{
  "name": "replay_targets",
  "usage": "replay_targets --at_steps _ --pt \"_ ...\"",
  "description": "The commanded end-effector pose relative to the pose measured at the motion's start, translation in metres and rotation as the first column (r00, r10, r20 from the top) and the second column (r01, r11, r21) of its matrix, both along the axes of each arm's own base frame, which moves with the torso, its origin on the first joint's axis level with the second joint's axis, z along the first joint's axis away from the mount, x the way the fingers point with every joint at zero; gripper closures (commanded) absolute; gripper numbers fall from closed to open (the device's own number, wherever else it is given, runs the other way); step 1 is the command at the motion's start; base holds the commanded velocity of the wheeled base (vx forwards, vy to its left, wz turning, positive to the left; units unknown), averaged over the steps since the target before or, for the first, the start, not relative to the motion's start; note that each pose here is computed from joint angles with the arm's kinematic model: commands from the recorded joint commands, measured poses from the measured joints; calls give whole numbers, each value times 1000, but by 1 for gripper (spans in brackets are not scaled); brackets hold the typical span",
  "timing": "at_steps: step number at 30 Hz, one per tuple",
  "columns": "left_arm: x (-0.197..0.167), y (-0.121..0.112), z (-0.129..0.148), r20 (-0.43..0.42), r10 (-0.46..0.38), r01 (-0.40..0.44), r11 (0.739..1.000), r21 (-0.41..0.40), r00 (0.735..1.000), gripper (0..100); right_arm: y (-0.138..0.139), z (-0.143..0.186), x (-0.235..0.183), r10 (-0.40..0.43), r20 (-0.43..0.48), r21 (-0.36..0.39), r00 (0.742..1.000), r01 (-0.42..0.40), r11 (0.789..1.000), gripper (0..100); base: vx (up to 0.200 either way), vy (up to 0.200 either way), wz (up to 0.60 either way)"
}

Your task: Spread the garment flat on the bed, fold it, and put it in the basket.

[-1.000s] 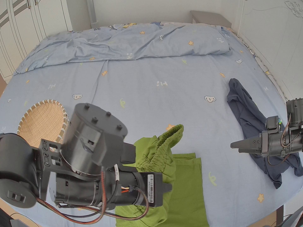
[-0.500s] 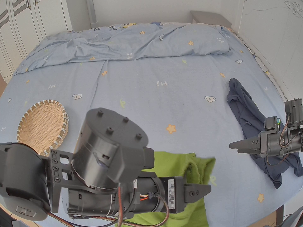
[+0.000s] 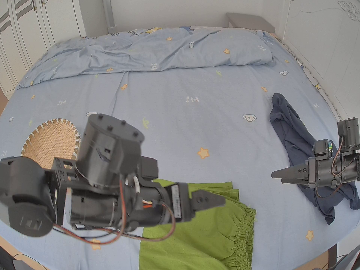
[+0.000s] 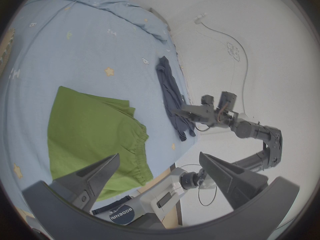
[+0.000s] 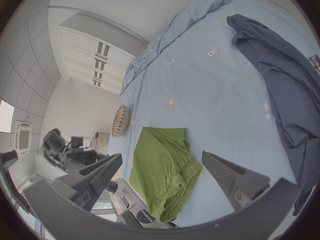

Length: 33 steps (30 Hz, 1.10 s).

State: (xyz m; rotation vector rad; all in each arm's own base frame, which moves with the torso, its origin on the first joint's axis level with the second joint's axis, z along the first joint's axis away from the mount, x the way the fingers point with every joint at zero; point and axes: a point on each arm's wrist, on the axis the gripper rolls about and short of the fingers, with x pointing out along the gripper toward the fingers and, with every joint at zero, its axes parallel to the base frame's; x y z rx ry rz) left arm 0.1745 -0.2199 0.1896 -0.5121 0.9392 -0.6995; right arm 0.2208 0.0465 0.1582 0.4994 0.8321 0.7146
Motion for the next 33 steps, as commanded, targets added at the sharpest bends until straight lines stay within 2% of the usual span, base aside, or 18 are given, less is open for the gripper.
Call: replay_targets --at_steps 1,3,5,8,10,16,19,22,26,33 --pt "54 73 -38 -175 60 -64 998 -16 983 0 1 9 -7 8 33 10 999 -9 1000 0 0 0 0" --pt "62 95 -56 -208 7 -13 1000 -24 978 0 1 13 -10 7 51 15 999 -8 1000 0 0 0 0" --pt "60 114 -70 -205 -63 59 998 -27 977 0 1 15 -13 8 58 17 998 -9 1000 0 0 0 0" --pt "58 126 -98 -171 -157 165 986 34 973 0 1 18 -16 14 69 18 998 -15 1000 0 0 0 0" --pt "65 131 -108 -175 -162 175 983 60 971 0 3 18 -17 23 69 18 997 -24 1000 0 0 0 0" --pt "74 127 -130 -250 -160 182 981 64 955 0 4 16 -17 26 67 18 997 -28 999 0 0 0 0" --pt "73 121 -141 -292 -178 205 976 67 940 0 4 16 -17 26 67 18 997 -28 999 0 0 0 0" --pt "70 104 -152 -329 -231 267 961 68 916 0 4 16 -18 27 70 18 997 -28 999 0 0 0 0" --pt "72 100 -155 -311 -236 268 962 62 920 0 4 16 -18 27 70 18 997 -28 999 0 0 0 0" --pt "74 81 -154 -286 -210 219 976 -2 935 0 4 16 -17 28 69 17 997 -29 999 0 0 0 0"
